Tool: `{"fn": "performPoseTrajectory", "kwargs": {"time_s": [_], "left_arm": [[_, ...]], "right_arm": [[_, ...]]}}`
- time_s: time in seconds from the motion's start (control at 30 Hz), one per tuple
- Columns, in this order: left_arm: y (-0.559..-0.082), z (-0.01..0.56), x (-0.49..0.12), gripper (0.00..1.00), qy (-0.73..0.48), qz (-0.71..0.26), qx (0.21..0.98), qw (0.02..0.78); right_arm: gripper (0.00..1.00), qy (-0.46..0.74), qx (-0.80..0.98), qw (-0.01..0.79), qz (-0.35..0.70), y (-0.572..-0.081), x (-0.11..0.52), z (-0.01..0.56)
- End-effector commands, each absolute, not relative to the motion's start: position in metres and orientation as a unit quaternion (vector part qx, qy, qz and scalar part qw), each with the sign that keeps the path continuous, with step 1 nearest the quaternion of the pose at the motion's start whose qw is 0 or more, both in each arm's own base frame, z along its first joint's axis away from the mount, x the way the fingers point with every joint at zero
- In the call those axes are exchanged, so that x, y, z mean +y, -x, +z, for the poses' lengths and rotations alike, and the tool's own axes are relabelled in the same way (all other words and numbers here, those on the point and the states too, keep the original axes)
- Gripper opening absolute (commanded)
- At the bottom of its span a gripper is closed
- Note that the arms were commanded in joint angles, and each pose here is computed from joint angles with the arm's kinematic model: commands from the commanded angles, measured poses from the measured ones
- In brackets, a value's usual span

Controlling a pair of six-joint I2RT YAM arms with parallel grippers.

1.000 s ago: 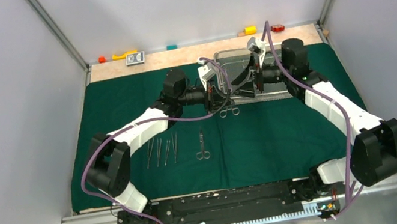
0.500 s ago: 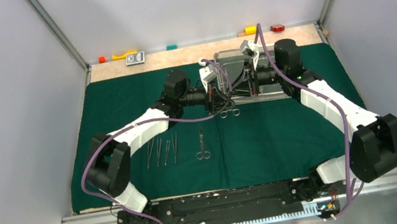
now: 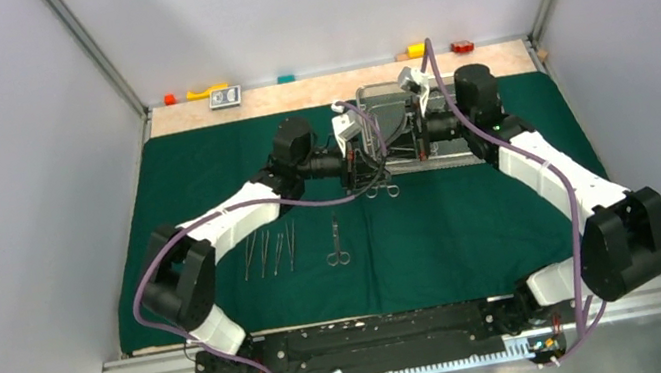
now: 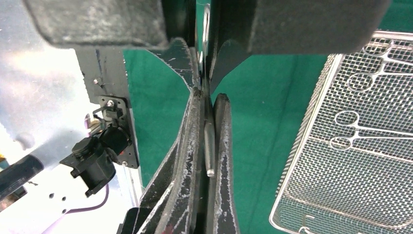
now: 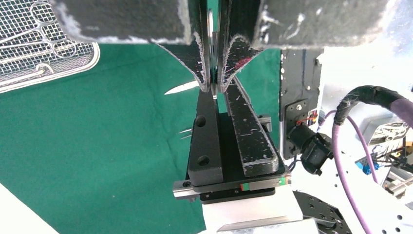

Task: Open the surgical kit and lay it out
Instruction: Place the medical item in the surgical kit.

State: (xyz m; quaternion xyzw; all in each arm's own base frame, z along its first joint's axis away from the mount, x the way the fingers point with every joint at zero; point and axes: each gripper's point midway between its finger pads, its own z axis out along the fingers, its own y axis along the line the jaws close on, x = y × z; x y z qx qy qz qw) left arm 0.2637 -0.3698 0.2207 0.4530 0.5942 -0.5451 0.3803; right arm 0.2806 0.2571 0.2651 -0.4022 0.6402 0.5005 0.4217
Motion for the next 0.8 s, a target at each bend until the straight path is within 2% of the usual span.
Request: {"fn": "performPoseTrajectory", "kwargs": {"time_s": [0.0, 0.2, 0.33, 0.5, 0.77], "left_arm": [[-0.259, 0.24, -0.364, 0.2, -0.475, -0.525, 0.569, 0.419], [-0.265, 0.232, -0.342, 0.58, -0.505, -0.447, 0.585, 0.451], [-0.272, 0.228, -0.307, 0.77, -0.511, -0.352, 0.618, 0.482], [-0.277, 0.233, -0.264, 0.89, -0.488, -0.284, 0.649, 0.511], [-0.287, 0.265, -0.237, 0.98, -0.442, -0.246, 0.667, 0.547]], "right_arm": [[0.0, 0.422, 0.615, 0.454, 0.487, -0.284, 0.261, 0.291], [0.0, 0.41, 0.637, 0.45, 0.473, -0.284, 0.257, 0.275], [0.0, 0.385, 0.659, 0.424, 0.487, -0.281, 0.259, 0.251], [0.0, 0.372, 0.68, 0.379, 0.506, -0.265, 0.279, 0.21], [0.0, 0.347, 0.698, 0.291, 0.554, -0.251, 0.311, 0.164]]}}
